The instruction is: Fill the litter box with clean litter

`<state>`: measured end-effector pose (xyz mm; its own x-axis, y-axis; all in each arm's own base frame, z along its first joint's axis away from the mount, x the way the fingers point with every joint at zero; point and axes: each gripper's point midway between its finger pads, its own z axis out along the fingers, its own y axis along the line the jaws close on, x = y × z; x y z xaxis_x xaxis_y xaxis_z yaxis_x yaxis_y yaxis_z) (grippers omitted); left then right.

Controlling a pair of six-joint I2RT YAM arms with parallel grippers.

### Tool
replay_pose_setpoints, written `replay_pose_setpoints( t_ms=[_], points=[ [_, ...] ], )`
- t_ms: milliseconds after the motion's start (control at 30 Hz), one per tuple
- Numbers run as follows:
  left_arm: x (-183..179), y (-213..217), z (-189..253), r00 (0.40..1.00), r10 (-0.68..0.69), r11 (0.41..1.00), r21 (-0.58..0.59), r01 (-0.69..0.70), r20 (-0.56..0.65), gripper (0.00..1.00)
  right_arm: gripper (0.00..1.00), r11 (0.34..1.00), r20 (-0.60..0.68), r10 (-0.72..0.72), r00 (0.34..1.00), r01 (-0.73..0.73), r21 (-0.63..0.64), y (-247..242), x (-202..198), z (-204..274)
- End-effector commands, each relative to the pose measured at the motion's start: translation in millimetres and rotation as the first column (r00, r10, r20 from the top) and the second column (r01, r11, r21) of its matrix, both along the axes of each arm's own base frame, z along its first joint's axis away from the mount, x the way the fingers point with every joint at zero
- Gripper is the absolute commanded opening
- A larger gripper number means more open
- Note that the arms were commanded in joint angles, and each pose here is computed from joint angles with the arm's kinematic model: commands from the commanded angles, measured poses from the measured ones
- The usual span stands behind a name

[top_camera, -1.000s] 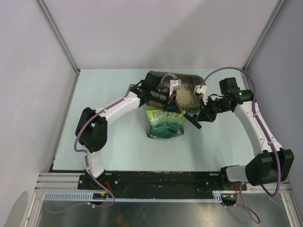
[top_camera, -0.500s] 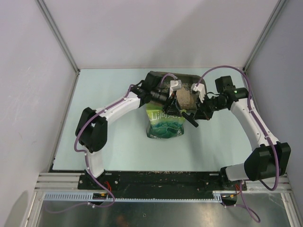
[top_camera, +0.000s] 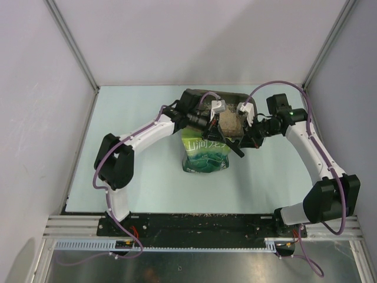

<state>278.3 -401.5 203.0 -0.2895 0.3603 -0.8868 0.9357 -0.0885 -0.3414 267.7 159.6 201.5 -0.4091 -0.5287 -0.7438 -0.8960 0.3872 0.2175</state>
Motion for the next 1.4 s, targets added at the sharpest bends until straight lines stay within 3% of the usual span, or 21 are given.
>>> replay_pose_setpoints(
  t_ms=[0, 67, 100, 200, 300, 367, 533, 667, 1067, 1367],
  points=[
    [-14, -4, 14, 0.998, -0.068, 0.997, -0.042, 0.067, -0.01, 0.0, 0.0, 0.999, 0.059, -0.013, 0.998, 0.01, 0.036, 8, 19, 15],
    [-15, -4, 13, 0.998, -0.07, 0.997, -0.042, 0.069, -0.009, 0.0, 0.02, 0.999, 0.058, -0.021, 0.998, 0.018, 0.042, 8, 21, 17],
    [-14, -4, 13, 0.998, -0.067, 0.997, -0.042, 0.066, -0.008, 0.0, 0.21, 0.999, 0.056, -0.031, 0.998, 0.028, 0.044, 7, 21, 18],
    [-14, -3, 13, 0.998, -0.064, 0.997, -0.039, 0.064, 0.0, 0.0, 0.48, 0.996, 0.05, -0.063, 0.997, 0.059, 0.07, -5, 23, 26],
    [-14, -3, 14, 0.998, -0.065, 0.997, -0.04, 0.065, 0.003, 0.0, 0.61, 0.994, 0.029, -0.055, 0.998, 0.052, 0.092, -18, 19, 29],
    [-13, -3, 14, 0.998, -0.064, 0.997, -0.041, 0.064, 0.005, 0.0, 0.63, 0.994, -0.03, -0.036, 0.999, 0.039, 0.106, -19, 14, 24],
    [-13, -4, 15, 0.997, -0.071, 0.996, -0.046, 0.071, 0.004, 0.0, 0.64, 0.989, -0.19, 0.009, 0.982, 0.019, 0.143, -13, 6, 9],
    [-15, -3, 14, 0.997, -0.071, 0.997, -0.044, 0.071, 0.0, 0.0, 0.64, 0.978, -0.203, 0.076, 0.976, -0.034, 0.204, -5, 3, 9],
    [-13, -3, 14, 0.998, -0.069, 0.997, -0.042, 0.068, 0.001, 0.0, 0.6, 0.971, -0.246, 0.132, 0.96, -0.075, 0.228, 6, 4, 0],
    [-13, -3, 13, 0.998, -0.065, 0.997, -0.039, 0.065, -0.004, 0.0, 0.43, 0.971, -0.242, 0.133, 0.961, -0.077, 0.227, 8, 7, -2]
  ],
)
